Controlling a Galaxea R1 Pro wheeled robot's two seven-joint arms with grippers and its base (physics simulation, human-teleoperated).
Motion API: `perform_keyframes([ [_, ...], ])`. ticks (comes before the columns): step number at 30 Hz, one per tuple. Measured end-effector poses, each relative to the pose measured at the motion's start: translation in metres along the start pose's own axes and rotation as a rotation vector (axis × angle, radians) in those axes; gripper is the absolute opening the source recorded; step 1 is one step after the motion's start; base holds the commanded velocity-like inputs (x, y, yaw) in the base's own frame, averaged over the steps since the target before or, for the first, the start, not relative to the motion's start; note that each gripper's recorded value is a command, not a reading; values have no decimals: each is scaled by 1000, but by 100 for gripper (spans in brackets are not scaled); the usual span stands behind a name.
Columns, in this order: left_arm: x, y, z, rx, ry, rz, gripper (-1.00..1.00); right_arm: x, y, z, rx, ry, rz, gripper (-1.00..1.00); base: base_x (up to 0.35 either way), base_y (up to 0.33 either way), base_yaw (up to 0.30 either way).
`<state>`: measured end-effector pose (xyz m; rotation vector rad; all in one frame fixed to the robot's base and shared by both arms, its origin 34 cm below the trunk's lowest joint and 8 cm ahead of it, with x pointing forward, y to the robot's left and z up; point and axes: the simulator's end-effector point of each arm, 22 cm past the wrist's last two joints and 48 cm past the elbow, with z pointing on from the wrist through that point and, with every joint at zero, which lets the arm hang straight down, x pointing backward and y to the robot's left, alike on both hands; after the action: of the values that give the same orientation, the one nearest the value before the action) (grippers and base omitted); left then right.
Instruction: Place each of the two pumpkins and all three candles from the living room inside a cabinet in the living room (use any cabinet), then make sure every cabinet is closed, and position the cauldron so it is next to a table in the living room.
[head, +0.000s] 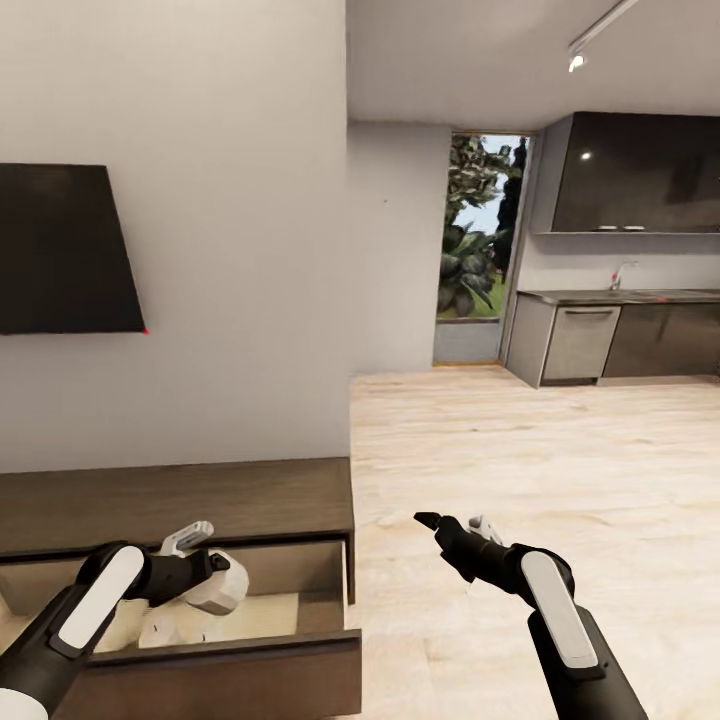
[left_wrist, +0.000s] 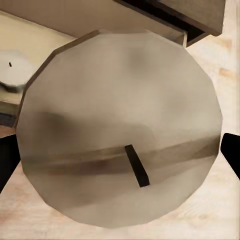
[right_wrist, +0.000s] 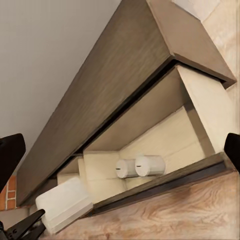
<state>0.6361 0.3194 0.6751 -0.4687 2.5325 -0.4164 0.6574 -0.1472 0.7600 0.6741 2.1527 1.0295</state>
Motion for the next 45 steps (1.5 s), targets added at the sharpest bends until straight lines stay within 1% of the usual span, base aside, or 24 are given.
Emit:
perform_keyframes([
  [12,0,0,0,-1,0,0,-100,0,1,0,-3,-2,-1,100,264,-225,9],
  [24,-2,-1,-3,0,-8,3,-100,-1,5,-2,-7,-6,-6,100,264,-225,206],
  [28,-3,1,-4,-8,-11,9,-100,-1,5,-3,-7,-7,-7,100,264,-225,65],
  [30,-4,3,-4,-20,-14,17,-100,-1,5,-3,-6,-7,-8,100,263,-225,74],
  [32,-4,13,-3,-66,-18,38,-100,-2,5,-3,-7,-8,-8,100,239,-210,83],
  [36,-3,17,-2,-95,-20,35,-100,-2,5,-3,-8,-8,-7,100,86,-76,24],
  [39,-2,25,-2,-139,-19,32,-100,-2,5,-3,-8,-8,-7,100,-22,75,4],
  [41,1,37,-1,-181,-9,29,-100,-2,5,-3,-7,-8,-8,100,-81,187,1],
  [45,3,42,0,-197,-5,19,-100,-2,5,-3,-4,-8,-10,100,-25,55,0],
])
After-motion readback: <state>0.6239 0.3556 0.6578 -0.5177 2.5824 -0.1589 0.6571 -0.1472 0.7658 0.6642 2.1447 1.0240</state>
